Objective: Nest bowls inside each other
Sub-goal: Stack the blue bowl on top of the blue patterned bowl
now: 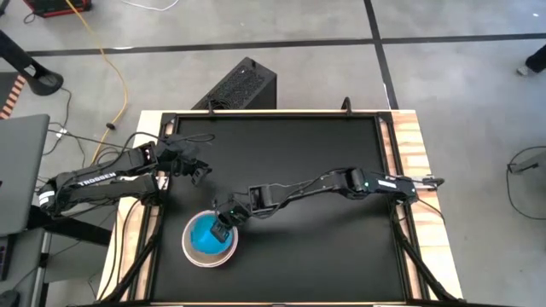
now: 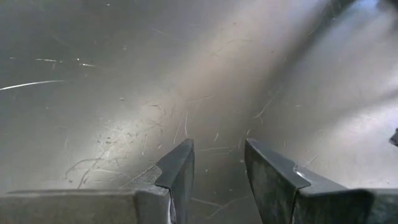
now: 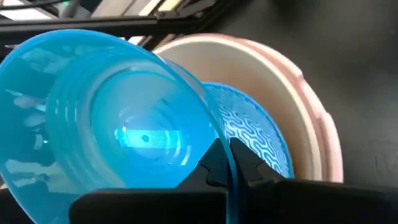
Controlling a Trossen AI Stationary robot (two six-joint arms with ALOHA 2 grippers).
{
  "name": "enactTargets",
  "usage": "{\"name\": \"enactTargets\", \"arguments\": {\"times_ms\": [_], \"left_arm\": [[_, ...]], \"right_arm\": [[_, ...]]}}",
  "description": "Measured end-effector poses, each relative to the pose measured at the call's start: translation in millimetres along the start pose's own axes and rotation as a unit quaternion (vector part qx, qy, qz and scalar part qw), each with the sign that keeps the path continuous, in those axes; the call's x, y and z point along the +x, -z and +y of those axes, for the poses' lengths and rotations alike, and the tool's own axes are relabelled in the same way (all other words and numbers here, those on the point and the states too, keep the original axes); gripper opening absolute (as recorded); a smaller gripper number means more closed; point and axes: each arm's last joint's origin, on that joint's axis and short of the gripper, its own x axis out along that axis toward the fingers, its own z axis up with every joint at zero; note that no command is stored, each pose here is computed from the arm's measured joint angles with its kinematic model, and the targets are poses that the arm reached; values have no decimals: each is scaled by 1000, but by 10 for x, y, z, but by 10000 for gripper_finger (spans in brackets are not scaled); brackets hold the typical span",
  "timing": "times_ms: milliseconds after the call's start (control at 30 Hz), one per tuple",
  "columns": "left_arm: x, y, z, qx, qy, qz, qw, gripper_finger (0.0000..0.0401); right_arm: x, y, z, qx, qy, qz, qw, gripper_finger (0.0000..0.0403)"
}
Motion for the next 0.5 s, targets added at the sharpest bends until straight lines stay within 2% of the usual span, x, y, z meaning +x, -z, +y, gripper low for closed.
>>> {"name": "enactTargets", "arguments": {"times_ms": [167,500], "left_arm": [[-1,0,0,0,0,0,1000,130],[0,0,1,2,-2,-1,1000,130]], "right_arm": [[-4,-13,-1,0,-1,-3,1000,32],[-11,6,-62,19,12,27,999,124]]}}
